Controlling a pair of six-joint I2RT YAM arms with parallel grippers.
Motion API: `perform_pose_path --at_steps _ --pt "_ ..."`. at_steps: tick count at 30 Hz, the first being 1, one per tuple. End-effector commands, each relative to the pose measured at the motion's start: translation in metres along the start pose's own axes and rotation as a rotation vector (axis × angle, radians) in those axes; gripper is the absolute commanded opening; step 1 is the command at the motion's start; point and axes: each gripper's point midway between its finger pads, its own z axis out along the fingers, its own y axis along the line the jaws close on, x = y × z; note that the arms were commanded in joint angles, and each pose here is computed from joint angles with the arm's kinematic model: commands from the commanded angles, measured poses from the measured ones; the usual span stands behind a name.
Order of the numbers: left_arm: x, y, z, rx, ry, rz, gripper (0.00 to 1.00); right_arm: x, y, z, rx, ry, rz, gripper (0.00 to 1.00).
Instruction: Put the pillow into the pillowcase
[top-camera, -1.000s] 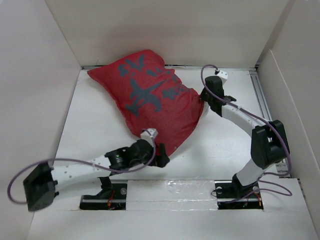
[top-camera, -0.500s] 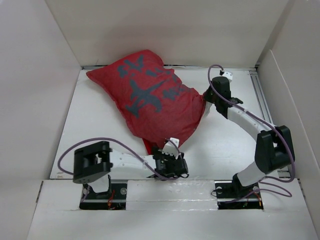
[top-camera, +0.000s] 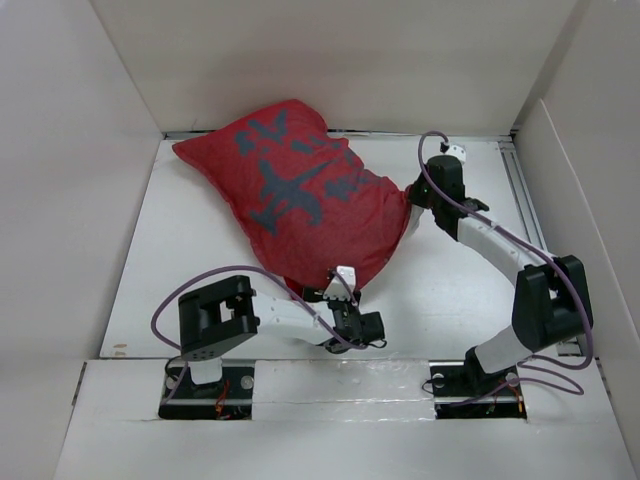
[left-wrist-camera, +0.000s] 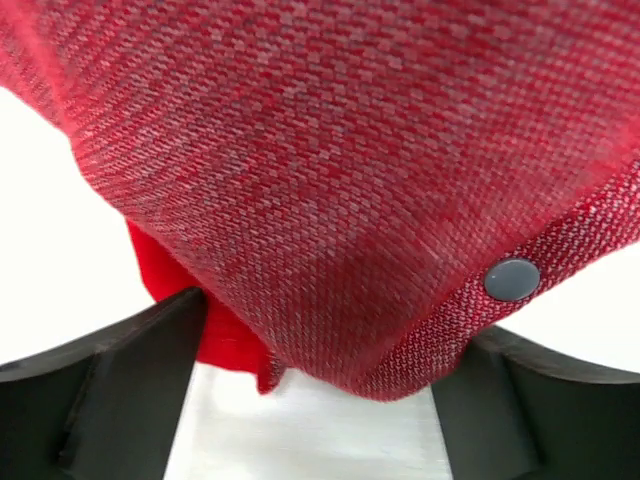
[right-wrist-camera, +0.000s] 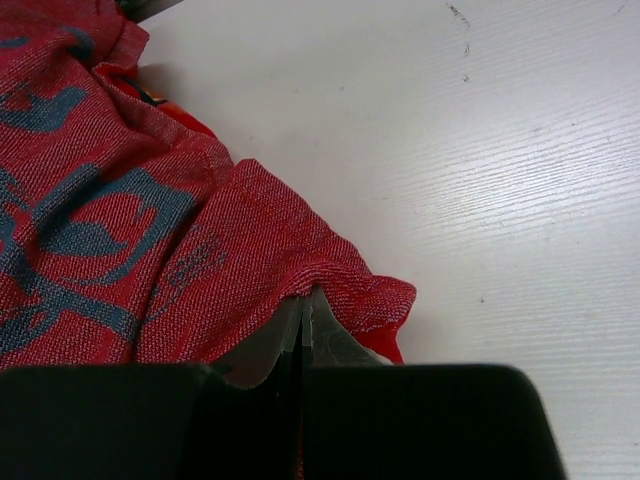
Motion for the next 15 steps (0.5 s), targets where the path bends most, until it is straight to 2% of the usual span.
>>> perform_pose_path --at_steps 1,3,5,7,8,9,14,15 --pt "-0.019 0.033 0.006 -0.129 -0.110 -0.101 0.75 -0.032 0.026 -0.011 -0.108 -0.095 0.016 0.00" --pt "-0.019 0.033 0.006 -0.129 -0.110 -0.101 0.65 -0.025 0.028 -0.008 -0.110 -0.081 0.001 0.00" --pt "-0.022 0.031 0.006 -0.130 -0.121 -0.102 0.41 -0.024 0.030 -0.009 -0.109 -0.082 -0.002 0.00" --pt "-0.023 0.034 0.004 -0.142 -0.119 -0.106 0.25 -0.024 0.030 -0.009 -0.109 -0.082 -0.002 0.00" --pt "-0.028 0.034 0.002 -0.149 -0.128 -0.122 0.06 -0.022 0.028 -0.012 -0.106 -0.077 -0.004 0.00" --pt "-0.031 0.037 0.000 -0.161 -0.136 -0.130 0.00 -0.023 0.028 -0.017 -0.111 -0.084 -0.002 0.00" --pt "-0.070 0.074 -0.014 -0.275 -0.171 -0.190 0.00 -0.033 0.028 -0.044 -0.123 -0.104 0.002 0.00" --pt "-0.085 0.075 -0.017 -0.278 -0.172 -0.241 0.00 -0.035 0.029 -0.050 -0.134 -0.104 0.003 0.00"
